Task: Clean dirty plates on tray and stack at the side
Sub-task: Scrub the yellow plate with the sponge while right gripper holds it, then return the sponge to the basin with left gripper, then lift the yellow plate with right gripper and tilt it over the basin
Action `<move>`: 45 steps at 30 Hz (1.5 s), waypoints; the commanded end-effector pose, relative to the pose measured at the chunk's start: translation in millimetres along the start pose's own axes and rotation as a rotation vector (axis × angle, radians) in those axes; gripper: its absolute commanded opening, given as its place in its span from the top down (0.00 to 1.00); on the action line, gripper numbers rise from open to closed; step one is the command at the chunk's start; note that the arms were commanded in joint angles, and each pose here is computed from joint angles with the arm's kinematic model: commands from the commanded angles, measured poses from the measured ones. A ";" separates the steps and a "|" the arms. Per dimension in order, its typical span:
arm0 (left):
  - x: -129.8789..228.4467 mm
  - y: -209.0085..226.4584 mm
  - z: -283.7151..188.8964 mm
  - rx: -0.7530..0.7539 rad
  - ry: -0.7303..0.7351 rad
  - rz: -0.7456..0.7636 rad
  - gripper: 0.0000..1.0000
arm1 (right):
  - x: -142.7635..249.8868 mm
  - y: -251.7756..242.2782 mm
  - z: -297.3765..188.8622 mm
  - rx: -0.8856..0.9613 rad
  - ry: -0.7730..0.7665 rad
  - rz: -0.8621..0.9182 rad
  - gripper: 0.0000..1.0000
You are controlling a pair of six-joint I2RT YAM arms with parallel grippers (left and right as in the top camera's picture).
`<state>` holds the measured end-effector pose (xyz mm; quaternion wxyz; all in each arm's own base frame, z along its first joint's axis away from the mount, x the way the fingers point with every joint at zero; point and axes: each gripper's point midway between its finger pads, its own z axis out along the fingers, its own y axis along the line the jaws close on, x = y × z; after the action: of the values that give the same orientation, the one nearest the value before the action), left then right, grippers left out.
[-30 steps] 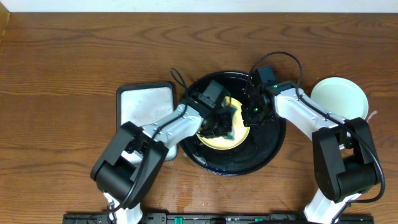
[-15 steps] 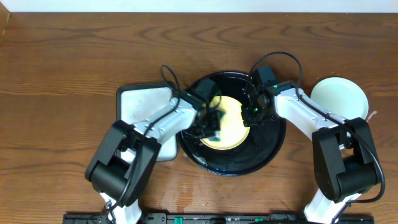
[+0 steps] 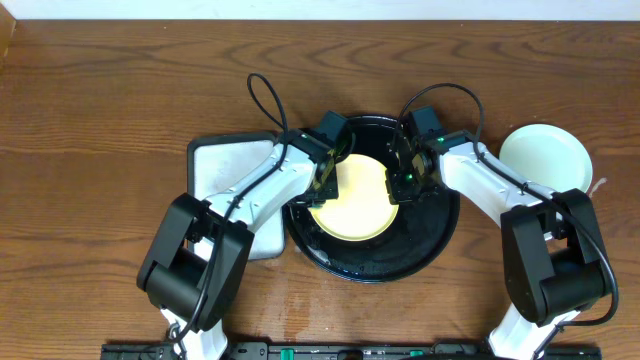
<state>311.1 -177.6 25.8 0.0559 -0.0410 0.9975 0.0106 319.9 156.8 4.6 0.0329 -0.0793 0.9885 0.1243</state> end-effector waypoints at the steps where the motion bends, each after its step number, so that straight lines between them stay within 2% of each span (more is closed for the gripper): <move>1: -12.5 12.3 -18.0 -0.052 -0.050 0.006 0.93 | 6.9 -15.7 7.1 0.068 0.027 0.003 0.99; 7: -5.4 21.4 -67.8 0.059 -0.048 -0.046 0.92 | 7.5 -15.8 7.1 0.068 0.029 0.003 0.99; 13: -10.1 88.4 -118.2 0.045 -0.118 -0.178 0.92 | 6.6 -15.6 7.0 0.068 0.026 0.002 0.99; 16: -0.5 128.5 -112.6 -0.003 -0.069 -0.250 0.92 | 6.2 -15.6 7.0 0.067 0.024 0.002 0.99; 21: 17.7 157.0 -71.9 -0.043 -0.001 -0.328 0.91 | 6.3 -16.9 7.0 0.075 0.024 0.002 0.99; 24: 23.4 164.7 -50.2 -0.047 0.002 -0.344 0.83 | 5.8 -16.8 7.0 0.075 0.022 0.002 0.99; 25: 23.5 166.6 -48.0 -0.047 0.000 -0.346 0.75 | 5.8 -16.6 6.4 0.074 0.022 0.002 0.99; 29: 16.9 167.9 -52.7 -0.027 -0.022 -0.329 0.66 | 2.9 -14.5 -0.4 0.070 0.001 -0.006 0.99; 34: 3.6 149.1 -83.4 0.129 -0.073 -0.275 0.41 | -9.6 -6.0 -25.9 0.055 -0.078 -0.026 0.99; 37: 0.8 147.5 -109.6 0.173 -0.138 -0.279 0.31 | -20.6 1.9 -50.6 0.040 -0.154 -0.041 0.99; 45: 15.3 152.0 -182.4 0.240 -0.378 -0.268 0.27 | -50.6 30.2 -117.9 0.014 -0.359 -0.101 0.99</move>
<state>268.4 -31.7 179.0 0.1993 -0.1743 0.9599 -0.0926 346.5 153.4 96.1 0.1675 -0.0891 0.9742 0.1223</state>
